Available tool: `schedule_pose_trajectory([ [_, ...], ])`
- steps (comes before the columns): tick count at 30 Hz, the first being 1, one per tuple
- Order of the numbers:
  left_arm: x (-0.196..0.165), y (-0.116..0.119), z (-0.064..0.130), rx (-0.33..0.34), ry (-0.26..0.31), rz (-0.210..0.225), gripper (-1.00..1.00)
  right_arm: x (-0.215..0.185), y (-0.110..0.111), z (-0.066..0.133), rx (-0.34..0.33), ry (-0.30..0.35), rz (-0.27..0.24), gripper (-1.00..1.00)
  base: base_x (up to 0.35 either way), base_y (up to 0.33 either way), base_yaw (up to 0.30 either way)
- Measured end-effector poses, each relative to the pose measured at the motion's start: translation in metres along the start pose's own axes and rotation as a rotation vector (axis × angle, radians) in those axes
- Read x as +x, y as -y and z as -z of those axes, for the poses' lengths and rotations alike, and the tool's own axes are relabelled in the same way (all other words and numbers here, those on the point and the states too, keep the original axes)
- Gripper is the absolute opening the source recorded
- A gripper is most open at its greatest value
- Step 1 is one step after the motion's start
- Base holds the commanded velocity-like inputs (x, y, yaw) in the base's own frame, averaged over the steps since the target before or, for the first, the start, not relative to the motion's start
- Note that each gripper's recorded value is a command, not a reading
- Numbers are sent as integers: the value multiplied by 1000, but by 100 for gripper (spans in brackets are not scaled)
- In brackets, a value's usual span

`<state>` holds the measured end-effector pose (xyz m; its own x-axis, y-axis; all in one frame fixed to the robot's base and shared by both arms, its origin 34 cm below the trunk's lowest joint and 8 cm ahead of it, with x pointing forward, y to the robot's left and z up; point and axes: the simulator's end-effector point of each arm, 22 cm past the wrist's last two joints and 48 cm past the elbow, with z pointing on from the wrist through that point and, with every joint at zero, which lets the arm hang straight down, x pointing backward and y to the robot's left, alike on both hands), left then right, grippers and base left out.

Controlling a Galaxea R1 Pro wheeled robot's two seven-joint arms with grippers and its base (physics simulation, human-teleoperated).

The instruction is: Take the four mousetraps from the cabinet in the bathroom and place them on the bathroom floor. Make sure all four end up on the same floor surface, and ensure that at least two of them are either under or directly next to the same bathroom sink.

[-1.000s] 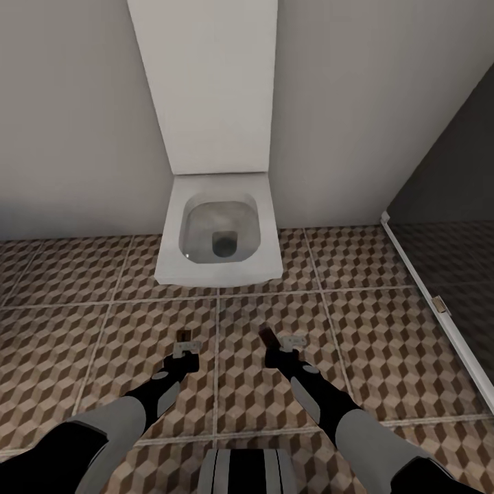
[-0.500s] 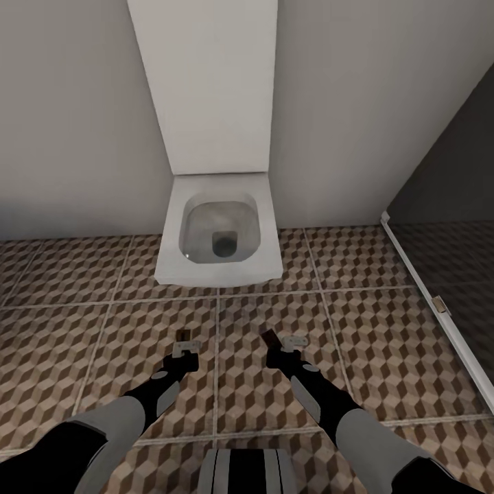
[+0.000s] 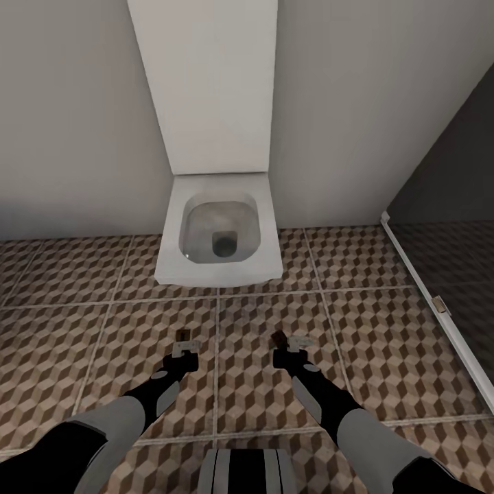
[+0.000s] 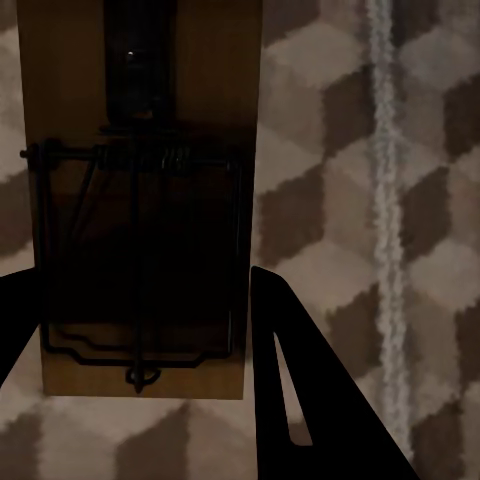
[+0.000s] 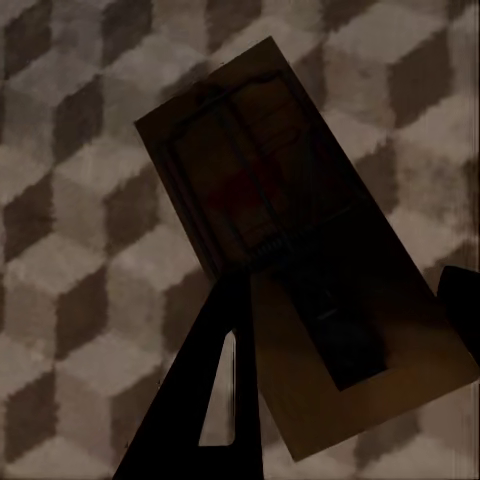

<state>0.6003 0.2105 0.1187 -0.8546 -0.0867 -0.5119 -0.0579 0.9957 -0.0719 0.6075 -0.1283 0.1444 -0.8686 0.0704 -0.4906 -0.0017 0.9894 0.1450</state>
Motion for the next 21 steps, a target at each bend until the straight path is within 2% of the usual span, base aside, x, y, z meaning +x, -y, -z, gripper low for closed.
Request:
schedule_pose_trajectory([
  [7, 0, 0, 0, 0, 0, 0, -100, 10, 4, 0, 13, -47, 35, -100, 0, 0, 0],
  [13, 0, 0, 0, 0, 0, -1, -100, 12, 6, 0, 18, -54, 62, -100, 0, 0, 0],
  [21, 0, 0, 0, 0, 0, 0, -100, 13, 11, 1, 41, -61, 69, -100, 0, 0, 0],
])
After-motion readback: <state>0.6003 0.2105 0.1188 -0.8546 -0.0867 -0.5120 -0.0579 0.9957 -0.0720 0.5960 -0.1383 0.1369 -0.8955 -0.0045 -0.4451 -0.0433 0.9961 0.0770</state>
